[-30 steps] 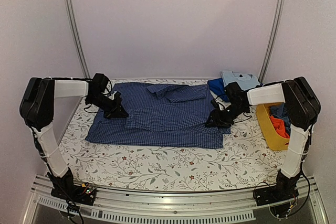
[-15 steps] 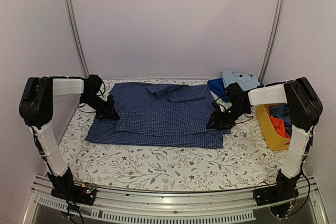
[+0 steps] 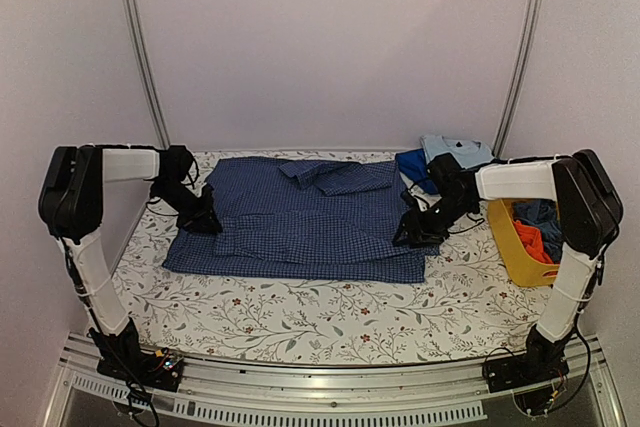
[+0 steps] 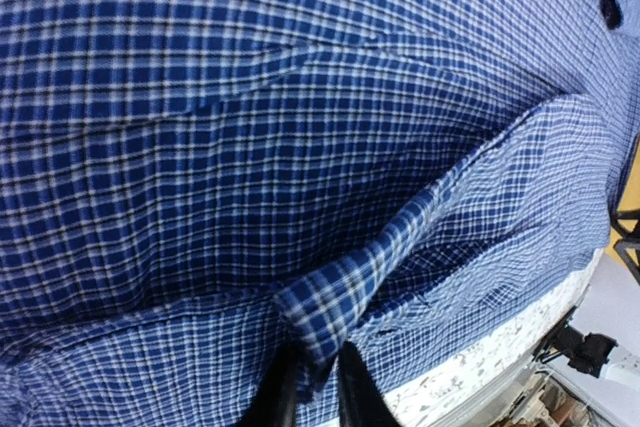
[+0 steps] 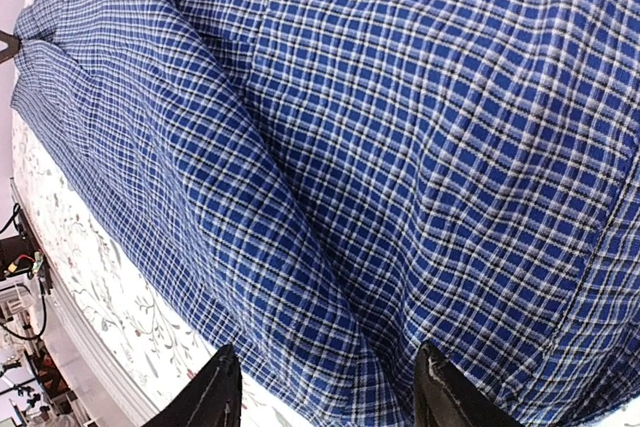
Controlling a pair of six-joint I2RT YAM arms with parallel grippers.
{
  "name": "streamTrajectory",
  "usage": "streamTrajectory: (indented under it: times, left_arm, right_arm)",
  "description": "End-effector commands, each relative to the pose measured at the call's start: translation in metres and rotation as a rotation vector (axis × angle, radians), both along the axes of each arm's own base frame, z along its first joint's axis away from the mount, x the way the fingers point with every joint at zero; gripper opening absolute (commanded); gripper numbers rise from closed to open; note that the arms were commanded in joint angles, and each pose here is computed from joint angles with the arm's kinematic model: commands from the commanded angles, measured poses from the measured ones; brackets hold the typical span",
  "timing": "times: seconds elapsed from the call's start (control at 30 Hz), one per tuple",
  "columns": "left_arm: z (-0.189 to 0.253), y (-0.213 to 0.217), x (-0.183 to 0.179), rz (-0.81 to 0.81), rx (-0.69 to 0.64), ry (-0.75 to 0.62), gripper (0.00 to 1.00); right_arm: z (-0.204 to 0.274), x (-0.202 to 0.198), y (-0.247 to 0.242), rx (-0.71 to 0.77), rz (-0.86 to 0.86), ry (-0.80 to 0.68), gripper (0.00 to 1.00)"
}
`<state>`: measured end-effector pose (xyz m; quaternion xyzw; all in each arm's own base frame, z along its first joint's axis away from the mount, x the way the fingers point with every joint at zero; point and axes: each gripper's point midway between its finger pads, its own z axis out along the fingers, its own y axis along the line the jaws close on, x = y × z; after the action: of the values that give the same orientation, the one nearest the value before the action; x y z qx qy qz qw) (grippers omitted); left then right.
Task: Fold and stack the mixed laundry pile
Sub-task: Adjust the 1/3-folded T-shirt at the center of the board.
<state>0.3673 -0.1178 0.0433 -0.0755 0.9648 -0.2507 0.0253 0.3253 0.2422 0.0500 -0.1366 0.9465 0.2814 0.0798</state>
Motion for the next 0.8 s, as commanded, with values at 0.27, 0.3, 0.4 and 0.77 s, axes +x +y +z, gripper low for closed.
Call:
streamTrajectory:
  times: [0.27, 0.3, 0.4, 0.77]
  left_arm:
    - [0.069, 0.014, 0.043, -0.027, 0.077, -0.314, 0.62]
    - [0.065, 0.013, 0.044, -0.026, 0.076, -0.315, 0.62]
    - [0.051, 0.010, 0.043, -0.006, 0.050, -0.294, 0.58]
    - [-0.025, 0.032, -0.009, 0.079, 0.117, -0.054, 0.42]
  right_arm:
    - [0.061, 0.015, 0.056, 0.060, 0.056, -0.141, 0.50]
    - [0.057, 0.015, 0.062, 0.064, 0.055, -0.130, 0.50]
    - [0.045, 0.018, 0.071, 0.060, 0.065, -0.108, 0.49]
    - [-0.052, -0.005, 0.053, -0.080, 0.082, 0.078, 0.48]
